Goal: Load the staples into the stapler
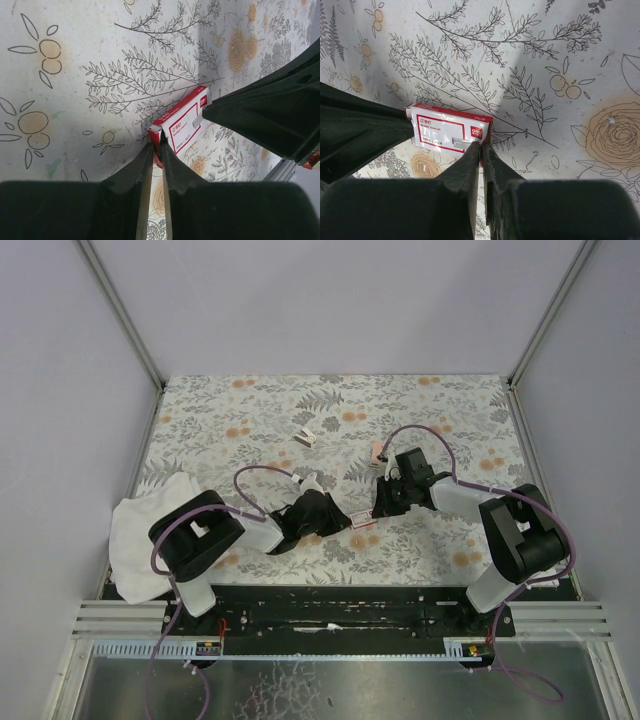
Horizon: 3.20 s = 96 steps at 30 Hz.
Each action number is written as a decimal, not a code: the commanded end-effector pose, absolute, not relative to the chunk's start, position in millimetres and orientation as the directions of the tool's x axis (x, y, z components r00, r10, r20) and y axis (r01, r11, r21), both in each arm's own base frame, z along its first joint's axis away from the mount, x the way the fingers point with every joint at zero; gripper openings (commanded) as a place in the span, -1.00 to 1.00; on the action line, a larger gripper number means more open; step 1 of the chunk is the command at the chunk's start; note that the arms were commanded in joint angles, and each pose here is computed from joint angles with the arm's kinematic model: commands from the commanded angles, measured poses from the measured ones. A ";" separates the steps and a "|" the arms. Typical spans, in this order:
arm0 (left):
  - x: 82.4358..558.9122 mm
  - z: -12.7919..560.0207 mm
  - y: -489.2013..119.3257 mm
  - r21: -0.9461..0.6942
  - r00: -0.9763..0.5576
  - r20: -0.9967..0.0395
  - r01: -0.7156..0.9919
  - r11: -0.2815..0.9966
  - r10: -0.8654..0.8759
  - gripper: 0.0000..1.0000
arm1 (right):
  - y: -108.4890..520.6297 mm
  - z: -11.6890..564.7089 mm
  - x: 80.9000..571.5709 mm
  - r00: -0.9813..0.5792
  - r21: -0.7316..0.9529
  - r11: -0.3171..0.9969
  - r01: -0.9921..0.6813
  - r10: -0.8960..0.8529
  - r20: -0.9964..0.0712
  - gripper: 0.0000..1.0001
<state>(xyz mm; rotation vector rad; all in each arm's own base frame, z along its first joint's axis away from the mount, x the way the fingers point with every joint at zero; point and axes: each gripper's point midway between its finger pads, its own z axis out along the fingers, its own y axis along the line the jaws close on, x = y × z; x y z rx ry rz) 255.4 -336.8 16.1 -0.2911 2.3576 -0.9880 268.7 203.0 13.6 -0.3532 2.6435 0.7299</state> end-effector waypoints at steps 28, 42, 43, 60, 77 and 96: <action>269.6 3.0 -307.1 -0.527 -0.791 -0.508 -0.028 0.850 -0.341 -1.00 | 185.2 24.8 286.6 -0.864 0.332 0.892 -0.306 -0.114 -0.490 -0.96; 267.3 5.4 -299.1 -0.490 -0.791 -0.525 -0.022 0.871 -0.315 -1.00 | 173.5 20.6 288.9 -0.871 0.277 0.924 -0.263 -0.103 -0.481 -0.94; 266.9 4.6 -298.5 -0.488 -0.792 -0.524 -0.023 0.872 -0.314 -1.00 | 173.1 20.5 289.0 -0.871 0.277 0.925 -0.262 -0.103 -0.481 -0.93; 265.9 4.0 -299.3 -0.488 -0.799 -0.519 -0.016 0.873 -0.305 -1.00 | 185.5 33.6 288.7 -0.861 0.337 0.895 -0.291 -0.092 -0.500 -0.42; 265.3 6.6 -302.4 -0.502 -0.800 -0.518 -0.002 0.865 -0.303 -1.00 | 209.1 47.6 302.4 -0.848 0.424 0.844 -0.328 -0.066 -0.526 -0.37; 265.6 7.1 -301.4 -0.500 -0.798 -0.521 -0.003 0.866 -0.303 -1.00 | 210.4 31.6 305.2 -0.866 0.414 0.849 -0.327 -0.094 -0.491 -1.00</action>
